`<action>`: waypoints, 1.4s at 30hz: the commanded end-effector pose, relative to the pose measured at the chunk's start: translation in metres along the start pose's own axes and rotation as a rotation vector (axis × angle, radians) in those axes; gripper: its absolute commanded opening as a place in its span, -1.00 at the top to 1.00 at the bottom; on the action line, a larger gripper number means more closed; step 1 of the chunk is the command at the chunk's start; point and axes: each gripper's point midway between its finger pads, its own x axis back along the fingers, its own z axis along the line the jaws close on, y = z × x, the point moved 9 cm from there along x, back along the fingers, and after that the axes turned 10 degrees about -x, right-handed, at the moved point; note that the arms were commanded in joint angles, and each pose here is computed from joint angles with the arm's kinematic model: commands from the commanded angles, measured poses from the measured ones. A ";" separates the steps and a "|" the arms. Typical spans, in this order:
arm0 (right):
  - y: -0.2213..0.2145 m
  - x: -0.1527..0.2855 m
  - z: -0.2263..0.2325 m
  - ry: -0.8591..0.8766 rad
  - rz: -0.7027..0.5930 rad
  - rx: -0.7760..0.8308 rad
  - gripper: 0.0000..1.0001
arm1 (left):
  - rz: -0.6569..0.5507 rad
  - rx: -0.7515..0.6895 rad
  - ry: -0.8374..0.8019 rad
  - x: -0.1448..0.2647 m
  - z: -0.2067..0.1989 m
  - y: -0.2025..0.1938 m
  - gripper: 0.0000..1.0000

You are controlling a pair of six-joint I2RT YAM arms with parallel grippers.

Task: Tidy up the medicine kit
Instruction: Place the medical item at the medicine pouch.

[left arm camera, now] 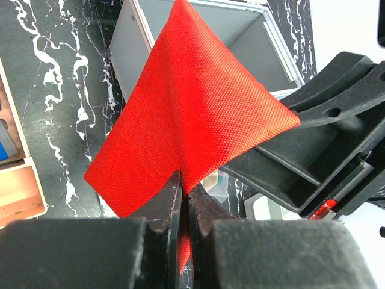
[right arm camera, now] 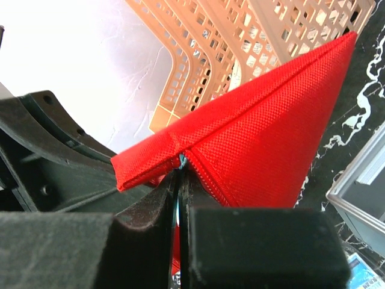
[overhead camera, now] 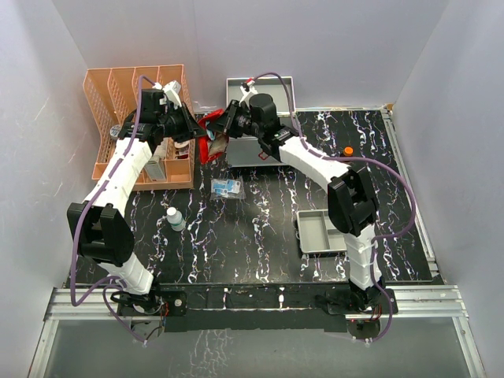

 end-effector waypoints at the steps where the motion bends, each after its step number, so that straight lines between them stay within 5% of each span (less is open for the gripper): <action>1: 0.018 -0.008 0.021 0.057 -0.071 0.031 1.00 | -0.070 -0.023 -0.061 0.020 -0.016 0.013 1.00; 10: 0.019 -0.004 0.025 0.037 -0.051 0.055 0.86 | -0.067 -0.020 -0.062 0.019 -0.015 0.013 1.00; 22: 0.035 0.040 0.067 0.019 -0.135 0.193 -0.11 | -0.057 -0.011 -0.059 0.015 -0.013 0.011 1.00; 24: 0.037 0.052 0.075 -0.005 -0.127 0.223 -0.40 | -0.059 -0.018 -0.050 0.016 -0.012 0.012 1.00; 25: 0.036 0.058 0.076 -0.037 -0.114 0.238 -0.90 | -0.058 -0.020 -0.044 0.016 -0.012 0.012 1.00; 26: 0.034 0.065 0.076 -0.071 -0.099 0.259 -0.96 | -0.057 -0.021 -0.040 0.017 -0.012 0.012 1.00; 34: -0.012 0.125 0.033 -0.419 0.004 0.380 -0.97 | -0.051 -0.023 0.009 0.016 -0.007 0.010 1.00; 42: -0.021 0.128 0.026 -0.465 -0.023 0.341 -0.97 | -0.033 -0.035 0.039 0.021 -0.005 0.008 1.00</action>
